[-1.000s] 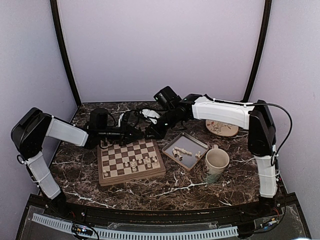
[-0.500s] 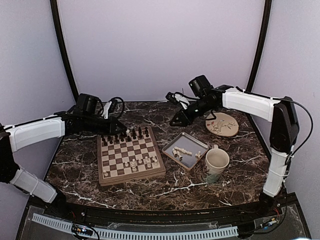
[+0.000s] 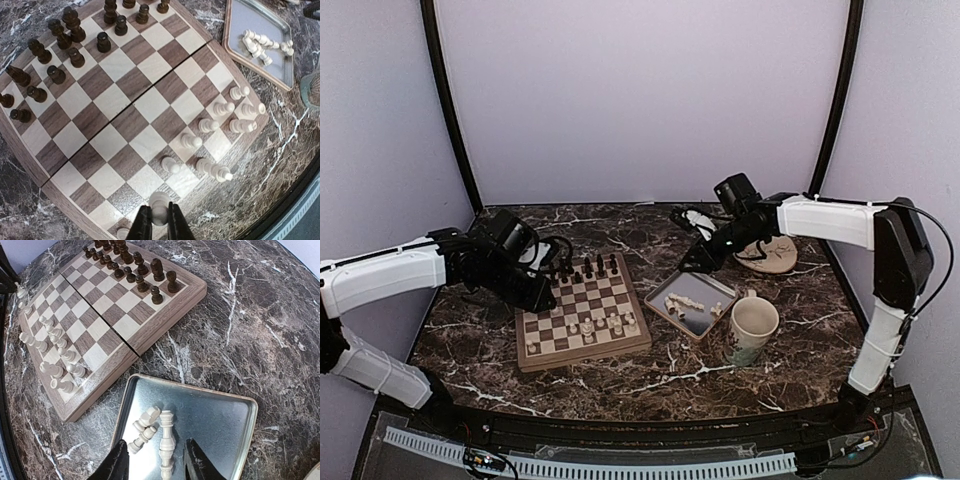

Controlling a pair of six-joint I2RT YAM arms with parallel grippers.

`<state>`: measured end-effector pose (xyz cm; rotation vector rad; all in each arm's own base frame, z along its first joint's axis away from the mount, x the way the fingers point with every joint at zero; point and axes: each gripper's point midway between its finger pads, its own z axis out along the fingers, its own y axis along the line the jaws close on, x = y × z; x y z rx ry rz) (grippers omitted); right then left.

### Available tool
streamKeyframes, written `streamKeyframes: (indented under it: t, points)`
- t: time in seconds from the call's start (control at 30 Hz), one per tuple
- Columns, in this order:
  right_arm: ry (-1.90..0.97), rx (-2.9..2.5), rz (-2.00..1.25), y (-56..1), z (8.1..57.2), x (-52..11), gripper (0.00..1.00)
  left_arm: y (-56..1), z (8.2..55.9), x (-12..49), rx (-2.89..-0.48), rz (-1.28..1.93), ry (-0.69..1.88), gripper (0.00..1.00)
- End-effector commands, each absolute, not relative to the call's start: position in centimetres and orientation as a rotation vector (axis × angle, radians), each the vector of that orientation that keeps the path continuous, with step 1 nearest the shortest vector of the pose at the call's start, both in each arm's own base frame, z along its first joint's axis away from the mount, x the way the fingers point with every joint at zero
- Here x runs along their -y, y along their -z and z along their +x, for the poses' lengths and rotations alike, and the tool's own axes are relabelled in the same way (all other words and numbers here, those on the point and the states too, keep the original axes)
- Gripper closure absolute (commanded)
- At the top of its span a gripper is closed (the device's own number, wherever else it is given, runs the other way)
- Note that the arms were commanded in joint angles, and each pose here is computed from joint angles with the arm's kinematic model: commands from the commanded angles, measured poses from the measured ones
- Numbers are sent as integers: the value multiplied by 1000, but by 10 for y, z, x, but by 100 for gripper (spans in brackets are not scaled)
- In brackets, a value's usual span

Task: Set up the chess pieces on the board
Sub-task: Place the pawn on c2.

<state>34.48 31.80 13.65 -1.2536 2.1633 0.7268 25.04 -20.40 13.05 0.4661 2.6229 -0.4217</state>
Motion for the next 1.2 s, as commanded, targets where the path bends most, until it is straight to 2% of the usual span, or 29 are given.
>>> streamKeyframes:
  t: [0.0,1.17]
  points:
    - [-668,-2065,-1235,-159,356,-316,63,-118,231,188,-2702,476,298,93]
    - [-603,-2060,-1275,-144,356,-309,63,-65,233,212,-2734,613,362,91]
